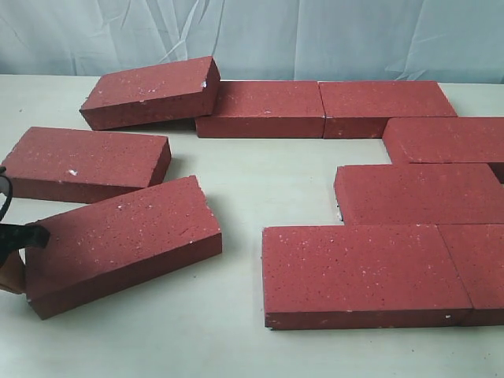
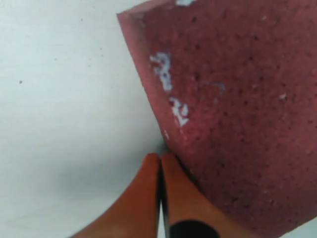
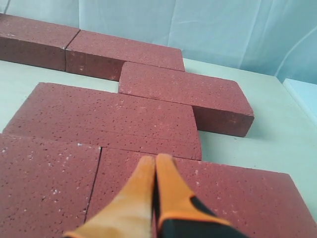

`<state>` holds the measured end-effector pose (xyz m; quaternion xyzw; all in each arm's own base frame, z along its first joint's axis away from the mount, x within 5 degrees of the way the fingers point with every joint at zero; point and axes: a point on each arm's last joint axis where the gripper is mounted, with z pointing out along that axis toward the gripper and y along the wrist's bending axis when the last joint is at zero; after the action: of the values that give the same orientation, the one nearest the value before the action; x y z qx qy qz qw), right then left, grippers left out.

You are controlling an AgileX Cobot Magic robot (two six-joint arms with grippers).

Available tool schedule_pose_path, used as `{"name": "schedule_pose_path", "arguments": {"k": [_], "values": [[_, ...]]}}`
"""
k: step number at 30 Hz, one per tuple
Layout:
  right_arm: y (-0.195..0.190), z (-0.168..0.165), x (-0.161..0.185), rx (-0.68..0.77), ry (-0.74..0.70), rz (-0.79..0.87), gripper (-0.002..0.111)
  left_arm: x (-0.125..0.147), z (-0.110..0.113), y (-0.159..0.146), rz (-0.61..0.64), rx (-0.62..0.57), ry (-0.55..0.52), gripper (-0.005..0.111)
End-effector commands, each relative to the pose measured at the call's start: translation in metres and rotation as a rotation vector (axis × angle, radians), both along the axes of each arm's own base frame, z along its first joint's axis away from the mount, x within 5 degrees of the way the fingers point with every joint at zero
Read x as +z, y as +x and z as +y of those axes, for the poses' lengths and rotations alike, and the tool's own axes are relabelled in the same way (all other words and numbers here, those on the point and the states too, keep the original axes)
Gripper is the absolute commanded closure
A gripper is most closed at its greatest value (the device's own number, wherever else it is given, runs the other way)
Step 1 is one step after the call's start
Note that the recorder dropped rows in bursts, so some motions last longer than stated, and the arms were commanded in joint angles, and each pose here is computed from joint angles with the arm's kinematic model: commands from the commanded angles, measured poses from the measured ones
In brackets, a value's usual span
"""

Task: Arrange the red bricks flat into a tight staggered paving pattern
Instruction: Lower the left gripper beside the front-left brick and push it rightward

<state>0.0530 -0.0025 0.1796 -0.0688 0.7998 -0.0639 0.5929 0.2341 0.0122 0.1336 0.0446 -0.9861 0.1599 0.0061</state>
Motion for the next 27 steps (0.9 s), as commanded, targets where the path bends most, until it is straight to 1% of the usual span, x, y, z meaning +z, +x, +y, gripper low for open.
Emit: {"name": "schedule_pose_path", "arguments": {"k": [1, 4, 8, 12, 18, 24, 27], "values": [[0.0, 0.0, 0.001, -0.001, -0.004, -0.016, 0.109, 0.0, -0.001, 0.002, -0.008, 0.039, -0.025, 0.107], [0.0, 0.0, 0.001, -0.001, -0.004, -0.016, 0.109, -0.001, 0.001, 0.003, -0.023, 0.032, -0.006, 0.107], [0.0, 0.0, 0.001, -0.001, -0.004, -0.018, 0.109, -0.002, 0.001, 0.0, -0.007, 0.018, -0.005, 0.107], [0.0, 0.0, 0.001, -0.001, -0.006, -0.018, 0.109, -0.006, -0.003, -0.005, 0.006, 0.066, -0.035, 0.107], [0.0, 0.0, 0.001, -0.001, -0.006, -0.018, 0.109, -0.006, -0.004, -0.004, -0.002, 0.087, -0.045, 0.107], [0.0, 0.0, 0.001, -0.001, -0.006, -0.018, 0.109, -0.008, -0.025, 0.002, -0.044, 0.027, -0.021, 0.107], [0.0, 0.0, 0.001, -0.001, -0.006, -0.018, 0.109, -0.011, -0.035, 0.006, -0.071, 0.036, -0.026, 0.107]]}}
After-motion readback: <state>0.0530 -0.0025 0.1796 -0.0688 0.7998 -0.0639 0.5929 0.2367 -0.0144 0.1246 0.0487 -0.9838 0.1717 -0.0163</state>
